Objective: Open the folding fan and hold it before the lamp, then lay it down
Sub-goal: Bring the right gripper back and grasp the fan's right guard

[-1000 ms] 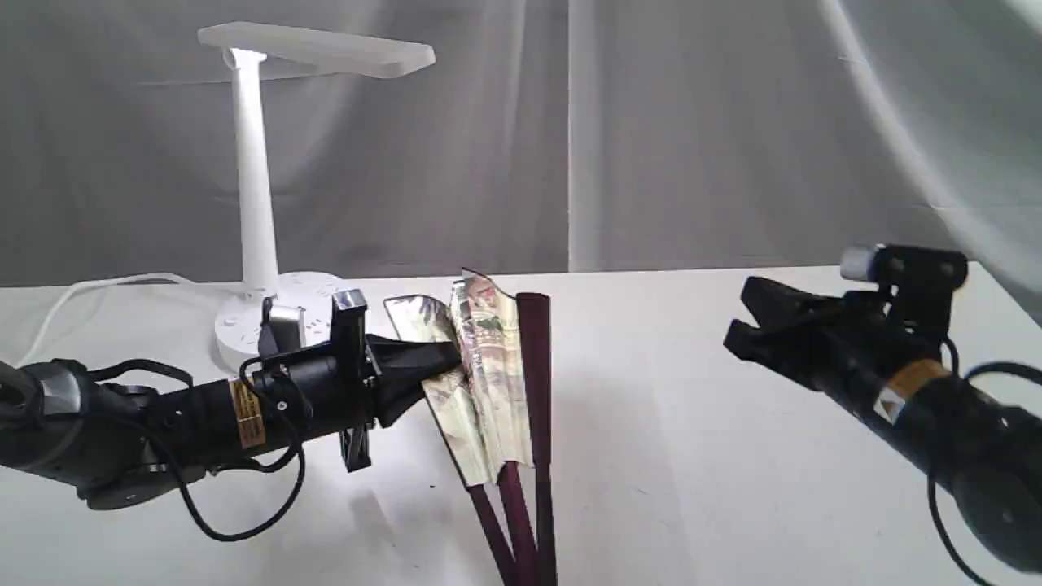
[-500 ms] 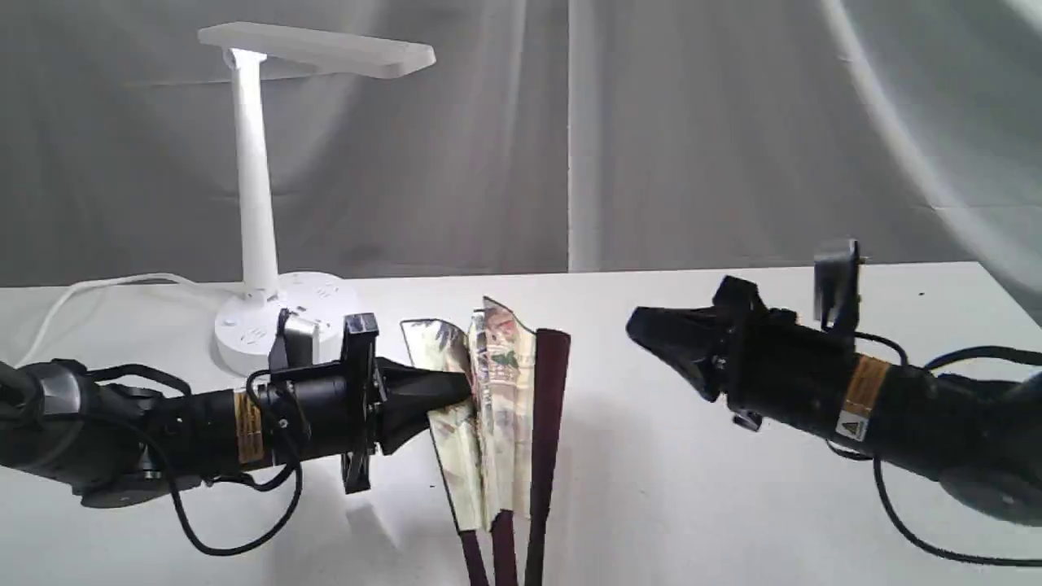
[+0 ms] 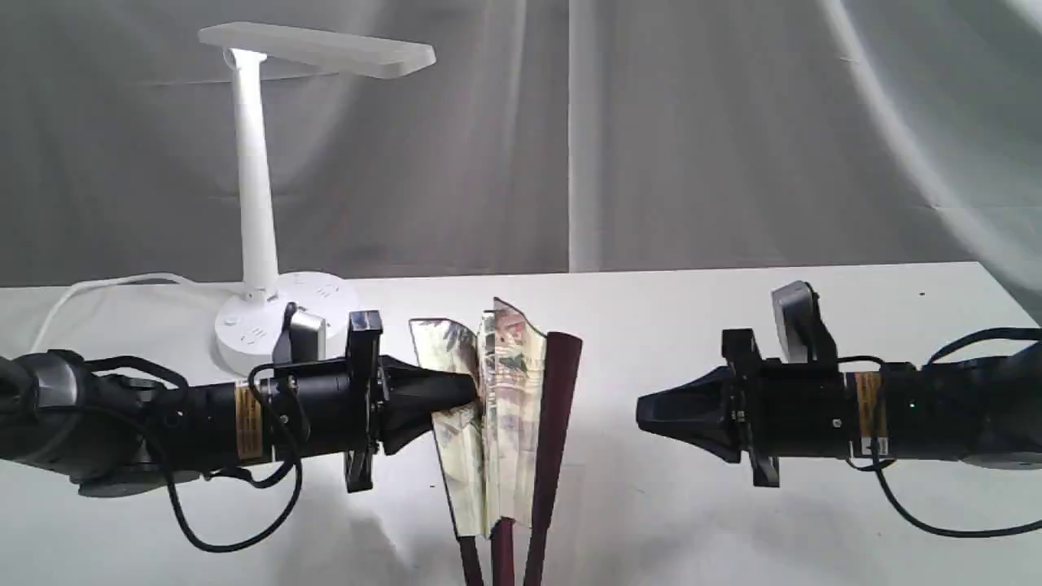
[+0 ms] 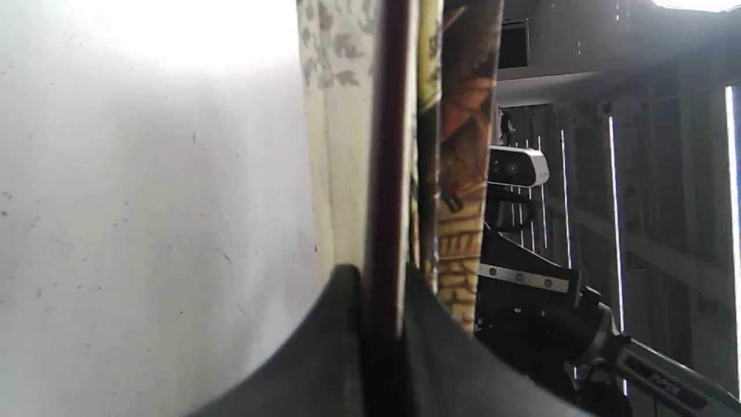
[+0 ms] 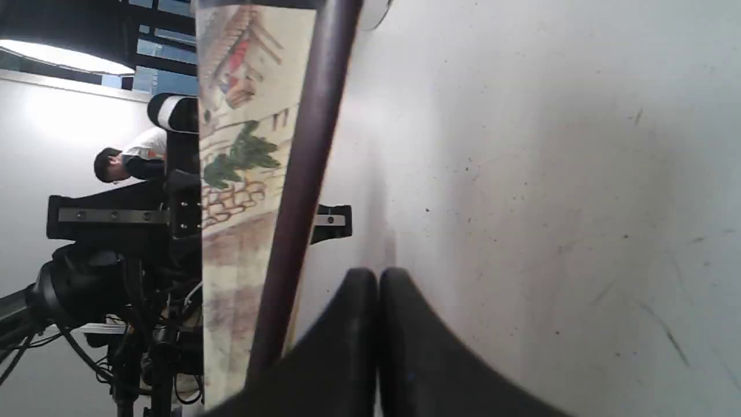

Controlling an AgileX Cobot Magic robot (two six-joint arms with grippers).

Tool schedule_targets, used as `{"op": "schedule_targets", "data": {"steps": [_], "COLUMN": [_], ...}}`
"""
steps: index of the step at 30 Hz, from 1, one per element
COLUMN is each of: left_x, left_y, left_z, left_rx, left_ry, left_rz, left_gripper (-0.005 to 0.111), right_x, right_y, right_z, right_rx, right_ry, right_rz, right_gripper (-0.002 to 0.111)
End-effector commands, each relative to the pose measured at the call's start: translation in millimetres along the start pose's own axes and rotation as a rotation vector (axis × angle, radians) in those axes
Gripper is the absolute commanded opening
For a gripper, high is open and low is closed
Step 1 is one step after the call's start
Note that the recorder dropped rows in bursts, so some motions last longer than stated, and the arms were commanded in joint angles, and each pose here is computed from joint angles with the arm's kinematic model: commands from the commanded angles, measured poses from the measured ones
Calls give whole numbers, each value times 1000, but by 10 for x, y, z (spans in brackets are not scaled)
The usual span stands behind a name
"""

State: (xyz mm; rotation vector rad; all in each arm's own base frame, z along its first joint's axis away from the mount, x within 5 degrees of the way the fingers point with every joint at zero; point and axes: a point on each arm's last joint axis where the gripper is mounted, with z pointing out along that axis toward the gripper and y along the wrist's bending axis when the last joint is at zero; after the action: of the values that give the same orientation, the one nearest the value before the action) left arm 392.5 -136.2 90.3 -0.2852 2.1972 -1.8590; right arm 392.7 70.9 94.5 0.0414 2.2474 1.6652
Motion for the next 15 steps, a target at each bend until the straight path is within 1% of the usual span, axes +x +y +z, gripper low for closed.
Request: {"op": "schedule_targets", "data": {"steps": [1, 2, 5, 6, 10, 12, 15], "left_x": [24, 32, 63, 74, 67, 70, 66], "left_y": [-115, -130, -166, -177, -181, -179, -181], "left_z": [73, 104, 185, 210, 210, 211, 210], "left_rx": [49, 59, 82, 89, 93, 91, 93], "left_ry": [-11, -19, -35, -39, -47, -44, -48], "left_rz": [-34, -41, -56, -61, -62, -61, -61], "left_gripper": [0, 0, 0, 0, 0, 0, 0], "right_x": [4, 1, -29, -41, -55, -58, -64], "right_y": [79, 87, 120, 127, 134, 136, 138], "right_z": [86, 99, 125, 126, 126, 126, 126], "right_rx": [-26, -31, -36, -34, -37, -39, -41], "right_ry": [4, -3, 0, 6, 1, -2, -8], "right_rz": [10, 25, 47, 54, 87, 91, 93], "right_gripper": [2, 4, 18, 26, 47, 52, 53]}}
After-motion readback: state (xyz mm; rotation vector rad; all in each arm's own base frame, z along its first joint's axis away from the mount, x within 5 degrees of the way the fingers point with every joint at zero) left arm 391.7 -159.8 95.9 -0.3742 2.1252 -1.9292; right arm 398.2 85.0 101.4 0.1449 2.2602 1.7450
